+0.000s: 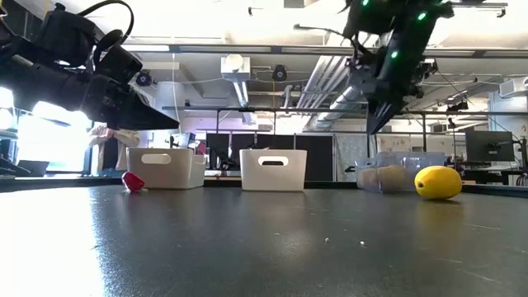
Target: Sort produce into baskets
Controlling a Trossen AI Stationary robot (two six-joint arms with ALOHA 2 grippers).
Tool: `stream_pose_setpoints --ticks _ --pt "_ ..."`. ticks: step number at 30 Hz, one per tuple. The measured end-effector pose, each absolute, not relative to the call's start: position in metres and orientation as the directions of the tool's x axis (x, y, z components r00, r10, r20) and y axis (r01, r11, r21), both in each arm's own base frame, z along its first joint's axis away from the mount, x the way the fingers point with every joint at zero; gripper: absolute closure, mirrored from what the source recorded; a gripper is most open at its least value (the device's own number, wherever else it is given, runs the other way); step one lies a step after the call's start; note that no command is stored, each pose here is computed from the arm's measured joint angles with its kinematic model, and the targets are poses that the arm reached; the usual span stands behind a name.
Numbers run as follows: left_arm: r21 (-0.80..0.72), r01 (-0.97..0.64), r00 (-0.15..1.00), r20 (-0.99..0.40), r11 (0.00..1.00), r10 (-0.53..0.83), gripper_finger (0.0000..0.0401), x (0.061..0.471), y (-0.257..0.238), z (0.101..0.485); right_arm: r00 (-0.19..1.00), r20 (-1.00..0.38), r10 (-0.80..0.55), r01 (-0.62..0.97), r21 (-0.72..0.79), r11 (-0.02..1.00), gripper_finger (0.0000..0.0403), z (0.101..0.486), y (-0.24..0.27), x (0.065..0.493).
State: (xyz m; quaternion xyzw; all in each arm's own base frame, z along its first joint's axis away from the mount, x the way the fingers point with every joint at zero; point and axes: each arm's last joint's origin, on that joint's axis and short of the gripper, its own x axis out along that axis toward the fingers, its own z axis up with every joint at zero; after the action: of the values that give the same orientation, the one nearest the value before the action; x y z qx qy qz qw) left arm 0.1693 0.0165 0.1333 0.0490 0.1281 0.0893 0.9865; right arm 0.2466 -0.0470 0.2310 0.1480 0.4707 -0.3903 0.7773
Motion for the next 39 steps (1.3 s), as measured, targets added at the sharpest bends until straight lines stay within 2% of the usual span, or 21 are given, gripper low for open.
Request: stream_pose_setpoints --ticks 7,12,21,25,34,39 --pt "0.106 -0.164 0.955 -0.234 0.981 0.184 0.0401 0.17 0.016 0.134 0.301 -0.888 -0.348 0.683 -0.054 0.728 0.04 0.228 0.024 0.242" --pt "0.101 -0.145 0.959 -0.23 0.984 0.165 0.0401 0.17 0.016 0.135 0.305 -0.92 -0.247 0.641 0.006 0.767 0.0394 0.226 0.072 0.228" --pt "0.098 -0.145 0.959 -0.231 0.985 0.165 0.0401 0.17 0.016 0.135 0.281 -0.951 -0.13 0.637 0.084 0.766 0.0382 0.224 0.127 0.196" --pt "0.098 -0.145 0.959 -0.231 0.985 0.164 0.0401 0.17 0.016 0.135 0.271 -0.96 -0.074 0.671 0.133 0.729 0.033 0.224 0.143 0.186" --pt "0.097 -0.145 0.959 -0.231 0.985 0.164 0.0401 0.17 0.016 0.135 0.192 -0.981 -0.016 0.725 0.131 0.676 0.0164 0.214 0.162 0.177" --pt "0.097 -0.145 0.959 -0.232 0.985 0.164 0.0401 0.17 0.016 0.135 0.187 -0.982 0.02 0.756 0.157 0.635 0.0117 0.214 0.168 0.174"
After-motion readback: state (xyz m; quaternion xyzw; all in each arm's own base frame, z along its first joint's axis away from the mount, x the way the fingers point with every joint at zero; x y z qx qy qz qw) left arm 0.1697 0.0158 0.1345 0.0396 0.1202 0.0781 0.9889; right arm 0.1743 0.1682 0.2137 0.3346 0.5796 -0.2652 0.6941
